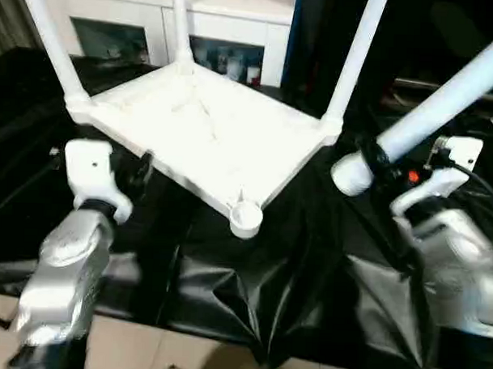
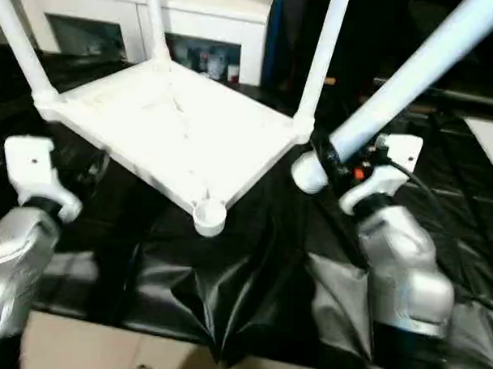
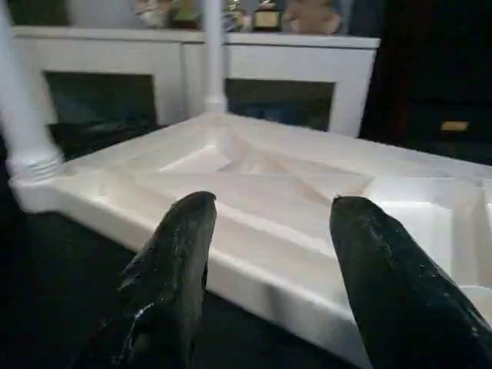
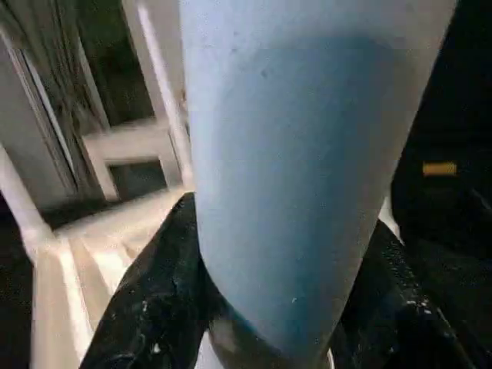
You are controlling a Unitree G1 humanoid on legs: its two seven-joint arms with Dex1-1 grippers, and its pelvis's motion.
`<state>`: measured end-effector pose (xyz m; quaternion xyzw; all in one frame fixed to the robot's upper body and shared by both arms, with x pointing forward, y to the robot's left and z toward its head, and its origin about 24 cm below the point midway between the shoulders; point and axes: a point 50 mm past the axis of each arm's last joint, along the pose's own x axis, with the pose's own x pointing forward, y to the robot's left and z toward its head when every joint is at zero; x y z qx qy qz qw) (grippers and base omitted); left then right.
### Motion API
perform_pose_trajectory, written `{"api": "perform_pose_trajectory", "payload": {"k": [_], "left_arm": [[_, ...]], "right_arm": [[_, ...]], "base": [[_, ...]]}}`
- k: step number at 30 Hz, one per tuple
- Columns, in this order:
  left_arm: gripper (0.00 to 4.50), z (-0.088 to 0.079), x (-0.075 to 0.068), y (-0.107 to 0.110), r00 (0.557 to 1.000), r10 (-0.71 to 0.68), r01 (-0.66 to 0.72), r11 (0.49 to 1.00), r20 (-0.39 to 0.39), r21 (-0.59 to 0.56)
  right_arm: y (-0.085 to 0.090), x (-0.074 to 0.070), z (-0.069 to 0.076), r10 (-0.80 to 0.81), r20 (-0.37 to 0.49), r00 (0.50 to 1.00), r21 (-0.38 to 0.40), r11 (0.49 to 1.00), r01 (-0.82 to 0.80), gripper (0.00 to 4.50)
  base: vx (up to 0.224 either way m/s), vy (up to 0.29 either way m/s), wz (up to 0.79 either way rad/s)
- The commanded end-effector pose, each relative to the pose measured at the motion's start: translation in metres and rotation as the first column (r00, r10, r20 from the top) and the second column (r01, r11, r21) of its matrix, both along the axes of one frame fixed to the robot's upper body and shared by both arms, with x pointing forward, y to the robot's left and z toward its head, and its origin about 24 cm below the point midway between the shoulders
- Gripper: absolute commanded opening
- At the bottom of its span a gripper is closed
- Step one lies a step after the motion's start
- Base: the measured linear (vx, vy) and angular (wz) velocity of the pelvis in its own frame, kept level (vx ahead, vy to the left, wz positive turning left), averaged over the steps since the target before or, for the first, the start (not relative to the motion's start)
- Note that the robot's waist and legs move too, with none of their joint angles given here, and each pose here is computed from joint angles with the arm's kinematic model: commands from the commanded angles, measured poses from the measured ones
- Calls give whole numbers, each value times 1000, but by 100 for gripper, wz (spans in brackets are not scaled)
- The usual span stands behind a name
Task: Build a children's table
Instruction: Move to table
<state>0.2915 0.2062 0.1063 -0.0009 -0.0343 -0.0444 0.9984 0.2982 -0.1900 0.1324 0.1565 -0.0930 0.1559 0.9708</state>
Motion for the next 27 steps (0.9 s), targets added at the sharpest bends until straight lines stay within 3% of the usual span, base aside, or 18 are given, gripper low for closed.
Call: {"api": "perform_pose_trajectory", "payload": {"k": [1, 2, 3, 5, 7, 14, 15, 16, 21, 27], "left_arm": [[271, -10, 4, -5, 999, -34, 34, 999, 12, 6], [271, -15, 11, -12, 999, -48, 48, 999, 15, 9], [271, -14, 13, -15, 998, -56, 55, 998, 17, 16], [271, -10, 20, -24, 996, -87, 86, 995, 12, 42], [271, -4, 21, -30, 993, -115, 114, 992, 27, 45], [271, 11, 30, -30, 987, -142, 138, 989, 69, 54], [271, 11, 36, -24, 991, -116, 111, 991, 62, 77], [271, 10, 39, -20, 994, -91, 85, 992, 61, 88], [271, 12, 38, -11, 997, -50, 42, 990, 54, 133], [271, 17, 33, -5, 997, -24, 15, 993, 80, 118]], "right_arm": [[-2, 3, -5, -36, 11, 999, 53, 998, 35, 185], [-1, 9, -22, -88, -54, 995, 9, 996, 89, 185], [-1, 11, -26, -111, -74, 991, -29, 994, 109, 185], [-5, 16, -35, -187, -137, 973, 51, 979, 196, 185], [2, 16, -37, -160, -148, 976, -21, 987, 158, 185], [24, 19, -22, -95, -97, 991, -133, 988, 82, 185], [31, 22, -19, -73, -69, 995, -214, 975, 57, 185], [34, 25, -18, -64, -62, 996, -232, 971, 48, 185], [41, 34, -24, -42, -100, 994, -207, 978, 21, 185], [46, 29, -30, -14, -144, 990, -169, 986, -10, 185]], "base": [[0, 0, 0], [0, 0, 0], [0, 0, 0], [0, 0, 0], [0, 0, 0], [0, 0, 0], [0, 0, 0], [0, 0, 0], [0, 0, 0], [-19, 125, -13]]}}
